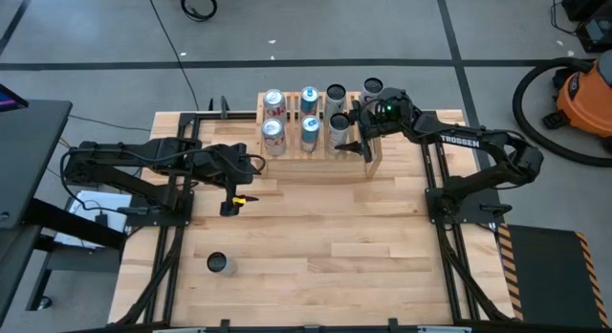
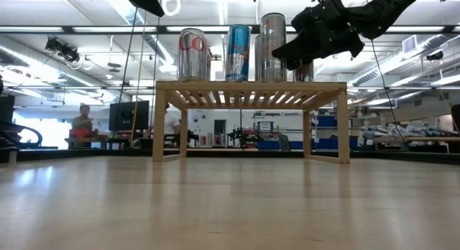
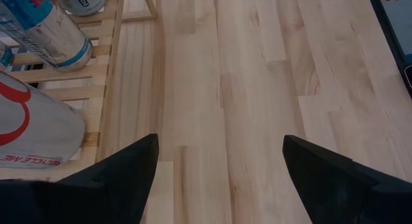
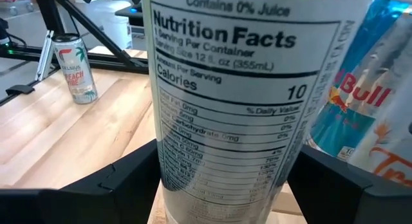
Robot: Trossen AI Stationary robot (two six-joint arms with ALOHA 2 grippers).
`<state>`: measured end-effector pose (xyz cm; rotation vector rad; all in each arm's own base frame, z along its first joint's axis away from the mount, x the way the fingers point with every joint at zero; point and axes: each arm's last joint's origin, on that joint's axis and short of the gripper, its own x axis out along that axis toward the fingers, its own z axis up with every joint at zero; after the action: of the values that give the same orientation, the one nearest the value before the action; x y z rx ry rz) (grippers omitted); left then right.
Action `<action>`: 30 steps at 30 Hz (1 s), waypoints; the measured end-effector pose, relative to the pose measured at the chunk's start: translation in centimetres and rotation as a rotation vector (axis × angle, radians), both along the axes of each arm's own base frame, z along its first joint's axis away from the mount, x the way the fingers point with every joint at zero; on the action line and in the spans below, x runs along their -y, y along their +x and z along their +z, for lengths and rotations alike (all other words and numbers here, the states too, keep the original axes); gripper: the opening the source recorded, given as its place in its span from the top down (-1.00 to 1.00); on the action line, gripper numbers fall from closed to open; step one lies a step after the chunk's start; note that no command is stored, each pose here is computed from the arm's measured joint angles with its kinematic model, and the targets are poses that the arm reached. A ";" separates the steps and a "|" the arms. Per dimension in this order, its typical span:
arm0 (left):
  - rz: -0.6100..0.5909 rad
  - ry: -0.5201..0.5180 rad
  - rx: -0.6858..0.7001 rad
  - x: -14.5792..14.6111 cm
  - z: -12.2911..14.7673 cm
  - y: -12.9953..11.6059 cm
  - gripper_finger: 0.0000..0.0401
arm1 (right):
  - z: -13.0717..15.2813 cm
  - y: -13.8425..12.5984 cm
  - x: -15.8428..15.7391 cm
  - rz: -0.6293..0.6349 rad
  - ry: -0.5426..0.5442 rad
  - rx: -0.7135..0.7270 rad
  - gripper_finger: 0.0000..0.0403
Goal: Place canned beverage on shelf
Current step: Put the white-yellow soda can aligned with the other white-yellow soda can on the shelf
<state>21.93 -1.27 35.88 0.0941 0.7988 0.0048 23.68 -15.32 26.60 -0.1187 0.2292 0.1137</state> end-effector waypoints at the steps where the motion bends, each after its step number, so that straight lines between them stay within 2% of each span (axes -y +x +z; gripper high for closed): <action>1: 0.000 0.000 0.000 0.0 0.0 0.0 -0.67 | 0.0 0.0 0.0 -0.009 0.001 -0.002 -0.57; 19: -0.005 0.006 0.000 0.0 0.0 0.0 -0.67 | 3.0 -2.1 -1.4 -0.055 -0.052 0.061 -0.57; 25: -0.009 0.009 0.000 0.0 0.0 0.0 -0.67 | 3.2 -2.2 -1.3 -0.117 -0.071 0.057 -0.57; 30: -0.009 0.009 0.000 0.0 0.0 0.0 -0.67 | 3.2 -2.3 -1.4 -0.108 -0.069 0.059 -0.57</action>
<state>21.93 -1.27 35.89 0.1064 0.7984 -0.0001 21.41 -13.88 29.80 -0.1778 0.1802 -0.0053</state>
